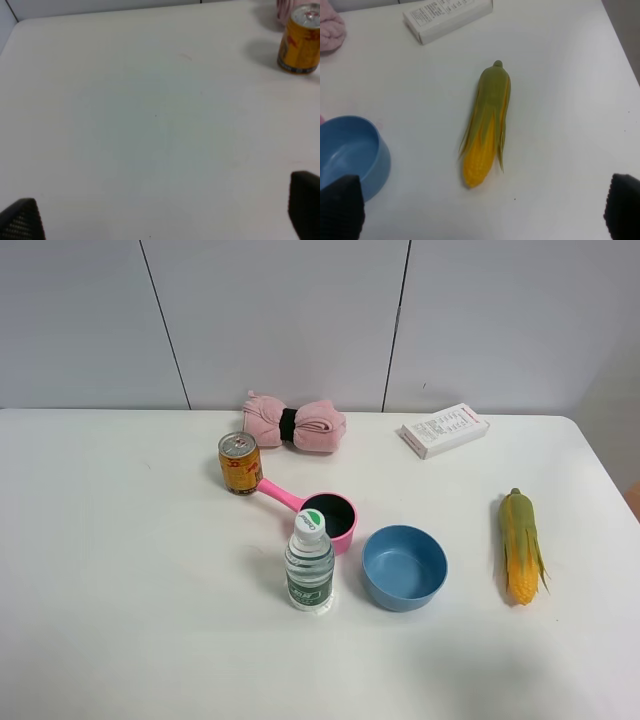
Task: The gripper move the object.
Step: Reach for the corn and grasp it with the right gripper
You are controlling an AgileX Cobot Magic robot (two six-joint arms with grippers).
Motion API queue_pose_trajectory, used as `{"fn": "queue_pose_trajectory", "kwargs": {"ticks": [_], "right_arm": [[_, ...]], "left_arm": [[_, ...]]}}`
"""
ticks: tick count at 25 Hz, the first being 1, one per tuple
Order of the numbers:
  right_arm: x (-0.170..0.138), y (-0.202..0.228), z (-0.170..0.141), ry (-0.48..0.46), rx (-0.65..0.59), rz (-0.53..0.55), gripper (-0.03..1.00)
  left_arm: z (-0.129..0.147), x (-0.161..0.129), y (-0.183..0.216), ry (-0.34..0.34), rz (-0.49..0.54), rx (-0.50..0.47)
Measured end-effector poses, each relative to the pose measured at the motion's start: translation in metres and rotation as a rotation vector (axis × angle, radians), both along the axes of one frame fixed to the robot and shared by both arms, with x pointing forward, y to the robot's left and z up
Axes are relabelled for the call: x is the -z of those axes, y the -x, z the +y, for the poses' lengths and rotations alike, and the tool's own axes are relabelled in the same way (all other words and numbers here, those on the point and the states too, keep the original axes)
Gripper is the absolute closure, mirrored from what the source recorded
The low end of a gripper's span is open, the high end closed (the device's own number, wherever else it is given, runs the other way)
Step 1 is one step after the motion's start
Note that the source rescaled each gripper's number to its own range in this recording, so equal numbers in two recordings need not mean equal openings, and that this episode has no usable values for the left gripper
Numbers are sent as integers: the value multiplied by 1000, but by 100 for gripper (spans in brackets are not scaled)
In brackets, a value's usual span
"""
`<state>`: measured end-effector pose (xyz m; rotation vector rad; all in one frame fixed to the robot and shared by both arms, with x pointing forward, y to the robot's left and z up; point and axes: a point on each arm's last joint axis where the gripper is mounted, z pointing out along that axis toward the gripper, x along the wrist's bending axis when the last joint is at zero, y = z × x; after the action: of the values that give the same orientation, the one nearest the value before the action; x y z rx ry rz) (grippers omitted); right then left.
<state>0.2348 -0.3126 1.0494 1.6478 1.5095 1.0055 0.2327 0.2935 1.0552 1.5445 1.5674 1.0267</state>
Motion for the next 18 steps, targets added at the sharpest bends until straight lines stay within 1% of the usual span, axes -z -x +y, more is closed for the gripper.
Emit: {"fn": "queue_pose_trajectory", "kwargs": {"ticks": [1,18], "right_arm": [[0,0,0,0,0,0,4],[0,0,0,0,0,0,4]], "left_arm": [[0,0,0,0,0,0],[0,0,0,0,0,0]]}}
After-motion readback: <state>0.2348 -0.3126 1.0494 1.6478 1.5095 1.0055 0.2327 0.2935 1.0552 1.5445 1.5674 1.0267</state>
